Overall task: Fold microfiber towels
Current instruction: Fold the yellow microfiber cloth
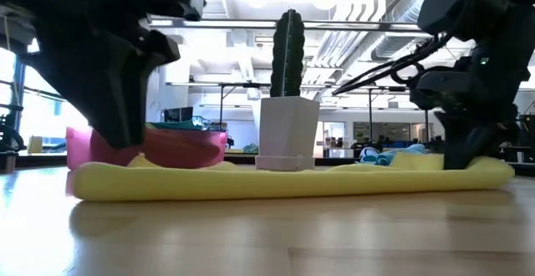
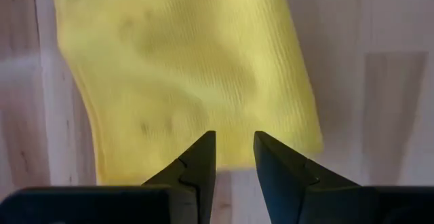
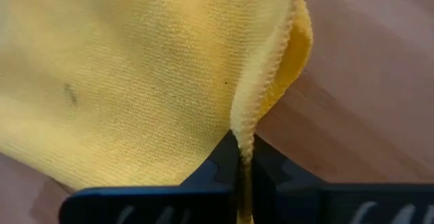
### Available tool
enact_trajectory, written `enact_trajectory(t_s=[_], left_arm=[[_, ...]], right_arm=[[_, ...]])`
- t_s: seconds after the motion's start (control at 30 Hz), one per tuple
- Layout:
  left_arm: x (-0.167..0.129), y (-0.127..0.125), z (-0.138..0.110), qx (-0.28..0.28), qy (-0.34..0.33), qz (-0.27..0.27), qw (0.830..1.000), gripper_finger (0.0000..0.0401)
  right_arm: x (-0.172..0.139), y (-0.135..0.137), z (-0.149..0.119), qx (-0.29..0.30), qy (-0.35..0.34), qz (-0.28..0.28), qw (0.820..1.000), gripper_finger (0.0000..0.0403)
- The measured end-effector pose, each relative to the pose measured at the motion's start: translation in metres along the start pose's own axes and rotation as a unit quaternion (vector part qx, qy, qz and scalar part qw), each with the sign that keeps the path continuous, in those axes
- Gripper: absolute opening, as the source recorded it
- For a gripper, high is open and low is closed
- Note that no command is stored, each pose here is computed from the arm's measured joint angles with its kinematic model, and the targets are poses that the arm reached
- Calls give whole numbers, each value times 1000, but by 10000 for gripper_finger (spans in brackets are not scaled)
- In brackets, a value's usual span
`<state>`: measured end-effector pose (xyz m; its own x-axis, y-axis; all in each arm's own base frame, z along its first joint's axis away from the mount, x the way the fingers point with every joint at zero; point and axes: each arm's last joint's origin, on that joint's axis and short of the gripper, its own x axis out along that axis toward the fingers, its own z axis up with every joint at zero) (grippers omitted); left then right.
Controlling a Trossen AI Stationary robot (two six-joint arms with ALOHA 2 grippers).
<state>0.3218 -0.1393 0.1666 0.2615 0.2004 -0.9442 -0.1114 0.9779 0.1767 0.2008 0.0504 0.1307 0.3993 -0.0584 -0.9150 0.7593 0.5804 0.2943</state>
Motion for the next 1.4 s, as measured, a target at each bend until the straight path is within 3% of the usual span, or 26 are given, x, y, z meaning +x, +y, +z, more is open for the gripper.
enact_trajectory(t_s=[0.27, 0.6, 0.9, 1.23, 1.4], left_arm=[[-19, -13, -4, -7, 4, 29, 1000, 92], [-25, -20, -14, -3, 17, 44, 999, 92], [-33, -25, -34, 34, 62, 83, 994, 92], [-44, -32, -57, 70, 95, 130, 984, 92], [-50, -37, -68, 79, 99, 158, 979, 92]], right_arm=[[-32, -5, 9, 3, 43, -97, 994, 1], [-86, 51, 38, -22, 111, -180, 977, 0], [-49, 132, 54, -65, 168, -170, 969, 12], [-8, 204, 74, -94, 127, -148, 976, 32], [-7, 231, 85, -111, 109, -109, 982, 32]])
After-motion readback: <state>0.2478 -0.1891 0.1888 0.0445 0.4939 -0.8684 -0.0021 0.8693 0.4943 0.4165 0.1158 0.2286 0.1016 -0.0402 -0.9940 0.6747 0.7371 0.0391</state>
